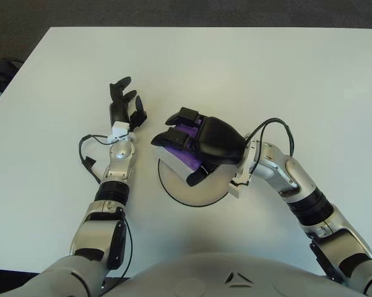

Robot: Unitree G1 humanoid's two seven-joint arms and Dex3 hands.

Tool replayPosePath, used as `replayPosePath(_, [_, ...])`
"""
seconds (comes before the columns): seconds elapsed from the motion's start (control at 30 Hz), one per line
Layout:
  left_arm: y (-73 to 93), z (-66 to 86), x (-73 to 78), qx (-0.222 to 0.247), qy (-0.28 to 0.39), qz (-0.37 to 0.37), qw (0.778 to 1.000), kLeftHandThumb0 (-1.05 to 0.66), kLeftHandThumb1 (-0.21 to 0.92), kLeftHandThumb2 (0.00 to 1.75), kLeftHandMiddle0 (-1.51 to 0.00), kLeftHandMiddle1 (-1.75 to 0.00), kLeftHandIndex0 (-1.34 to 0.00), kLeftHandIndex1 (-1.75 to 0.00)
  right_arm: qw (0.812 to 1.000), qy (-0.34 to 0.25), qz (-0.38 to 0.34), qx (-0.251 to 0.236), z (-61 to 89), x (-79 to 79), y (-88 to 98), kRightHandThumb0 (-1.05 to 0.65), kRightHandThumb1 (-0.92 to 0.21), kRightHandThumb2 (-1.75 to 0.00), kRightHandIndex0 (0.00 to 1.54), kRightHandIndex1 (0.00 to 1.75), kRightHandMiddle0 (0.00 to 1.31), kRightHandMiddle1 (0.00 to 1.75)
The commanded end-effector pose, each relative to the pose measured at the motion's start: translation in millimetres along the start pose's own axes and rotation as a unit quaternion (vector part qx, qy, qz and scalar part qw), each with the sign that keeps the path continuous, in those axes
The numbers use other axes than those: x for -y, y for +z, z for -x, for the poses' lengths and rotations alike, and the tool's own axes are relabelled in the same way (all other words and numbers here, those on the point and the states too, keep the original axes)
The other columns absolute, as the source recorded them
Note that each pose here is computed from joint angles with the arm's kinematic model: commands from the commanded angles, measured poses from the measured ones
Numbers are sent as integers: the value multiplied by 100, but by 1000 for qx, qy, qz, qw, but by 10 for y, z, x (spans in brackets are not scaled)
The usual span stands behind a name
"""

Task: Put the tissue paper into the plate.

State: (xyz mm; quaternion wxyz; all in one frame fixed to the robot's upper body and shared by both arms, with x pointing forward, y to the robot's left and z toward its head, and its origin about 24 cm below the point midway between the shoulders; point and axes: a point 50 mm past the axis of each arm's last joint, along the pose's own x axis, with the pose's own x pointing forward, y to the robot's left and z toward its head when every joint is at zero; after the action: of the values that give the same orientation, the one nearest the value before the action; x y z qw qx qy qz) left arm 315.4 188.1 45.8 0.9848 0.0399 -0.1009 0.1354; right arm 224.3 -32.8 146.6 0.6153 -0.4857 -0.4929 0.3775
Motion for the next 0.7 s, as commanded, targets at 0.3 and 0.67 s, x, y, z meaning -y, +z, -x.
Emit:
replayPosePath(0.3, [-650, 639, 73, -133, 47, 117, 983, -64, 92, 70, -23, -87, 0, -97, 1000, -15, 19, 6, 1, -115, -25, -86, -92, -86, 0, 2, 0, 0])
replayPosePath(0.67, [-770, 426, -138, -183, 48, 92, 978, -64, 92, 56, -22, -89, 0, -96, 1000, 15, 25, -1, 16, -125, -27, -90, -92, -86, 0, 0, 0, 0])
